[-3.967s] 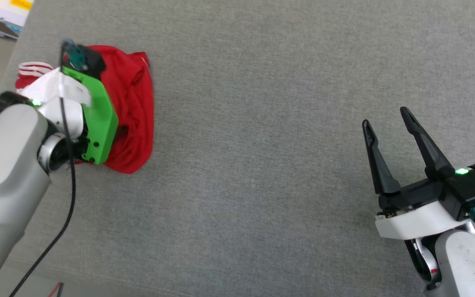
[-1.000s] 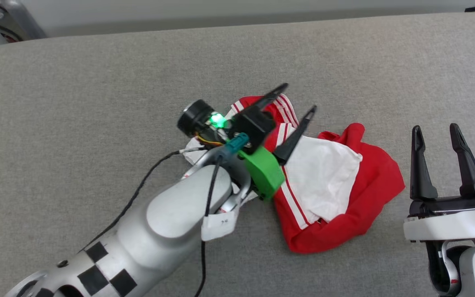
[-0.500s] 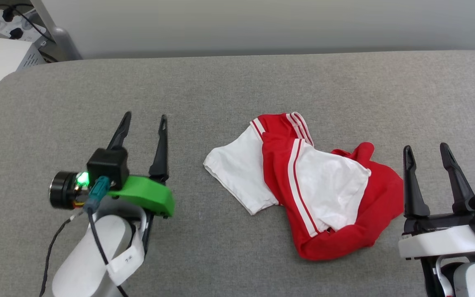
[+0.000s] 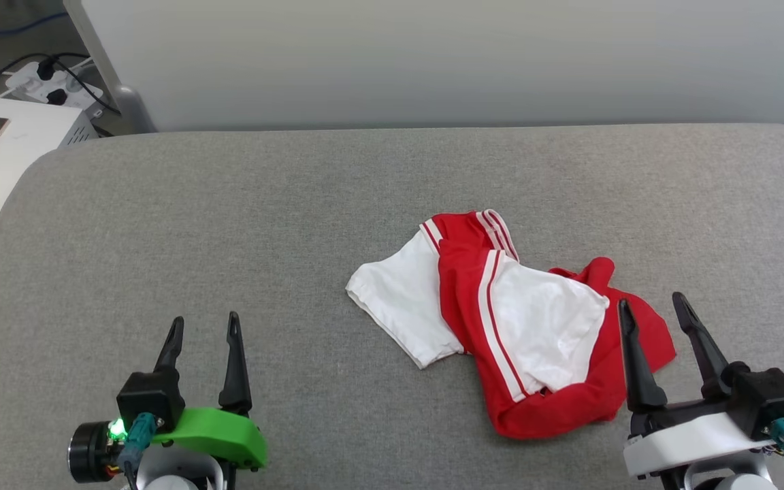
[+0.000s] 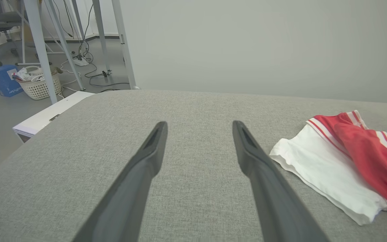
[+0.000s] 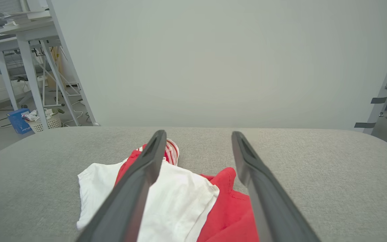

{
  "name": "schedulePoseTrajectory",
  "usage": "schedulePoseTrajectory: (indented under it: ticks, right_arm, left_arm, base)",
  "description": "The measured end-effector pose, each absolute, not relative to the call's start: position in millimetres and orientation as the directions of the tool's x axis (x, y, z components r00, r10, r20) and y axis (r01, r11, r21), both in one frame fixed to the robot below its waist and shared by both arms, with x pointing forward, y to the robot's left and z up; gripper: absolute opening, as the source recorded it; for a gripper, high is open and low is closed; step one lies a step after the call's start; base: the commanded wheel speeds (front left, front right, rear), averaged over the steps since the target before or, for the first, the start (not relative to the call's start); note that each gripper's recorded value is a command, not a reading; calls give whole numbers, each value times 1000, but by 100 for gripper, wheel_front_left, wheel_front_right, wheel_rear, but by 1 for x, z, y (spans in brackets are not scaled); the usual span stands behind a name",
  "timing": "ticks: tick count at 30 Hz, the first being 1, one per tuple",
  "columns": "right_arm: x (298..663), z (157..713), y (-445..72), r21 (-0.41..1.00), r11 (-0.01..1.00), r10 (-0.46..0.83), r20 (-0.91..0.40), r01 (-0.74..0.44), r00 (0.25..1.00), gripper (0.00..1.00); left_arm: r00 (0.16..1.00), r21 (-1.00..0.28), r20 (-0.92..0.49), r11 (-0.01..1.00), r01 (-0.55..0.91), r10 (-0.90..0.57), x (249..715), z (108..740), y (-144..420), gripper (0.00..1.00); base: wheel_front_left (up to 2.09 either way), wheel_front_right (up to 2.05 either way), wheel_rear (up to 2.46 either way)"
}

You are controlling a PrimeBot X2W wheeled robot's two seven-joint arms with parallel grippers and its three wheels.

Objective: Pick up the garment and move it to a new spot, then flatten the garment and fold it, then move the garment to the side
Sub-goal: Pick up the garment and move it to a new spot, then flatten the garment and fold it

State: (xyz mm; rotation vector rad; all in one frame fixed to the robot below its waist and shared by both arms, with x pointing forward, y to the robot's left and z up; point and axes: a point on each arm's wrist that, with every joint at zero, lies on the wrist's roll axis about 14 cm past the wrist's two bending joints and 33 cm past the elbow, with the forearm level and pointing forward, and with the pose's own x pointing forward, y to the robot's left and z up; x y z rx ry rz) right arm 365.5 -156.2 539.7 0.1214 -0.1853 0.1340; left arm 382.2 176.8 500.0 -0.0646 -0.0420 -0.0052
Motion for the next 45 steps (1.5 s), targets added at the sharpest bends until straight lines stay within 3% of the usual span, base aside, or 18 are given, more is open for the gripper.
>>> schedulePoseTrajectory:
  ticks: [17, 25, 31, 38, 41, 45]
  right_arm:
    - [354, 524, -152, 123, 981, 133, 144, -151, 981, 100]
    - [366, 523, -149, 124, 979, 142, 141, -160, 980, 100]
    - [377, 522, -154, 121, 982, 126, 139, -144, 982, 100]
    - [384, 511, -164, 120, 987, 97, 108, -110, 989, 100]
    - [388, 508, -169, 119, 988, 84, 102, -96, 991, 100]
    - [393, 507, -174, 115, 990, 70, 98, -81, 993, 100]
  left_arm:
    - [999, -66, 34, 998, 8, -6, 370, 493, 181, 100]
    - [965, 5, 200, 985, 171, -169, 442, 559, 165, 100]
    - [944, 59, 184, 962, 267, -273, 496, 593, 142, 100]
    - [870, 62, -156, 875, 481, -467, 525, 556, 80, 100]
    - [792, 34, -330, 832, 553, -513, 524, 529, 63, 100]
    - [627, -12, -565, 765, 644, -537, 508, 485, 45, 100]
  base:
    - [0, 0, 0]
    - [0, 0, 0]
    - [0, 0, 0]
    - [0, 0, 0]
    - [0, 0, 0]
    - [0, 0, 0]
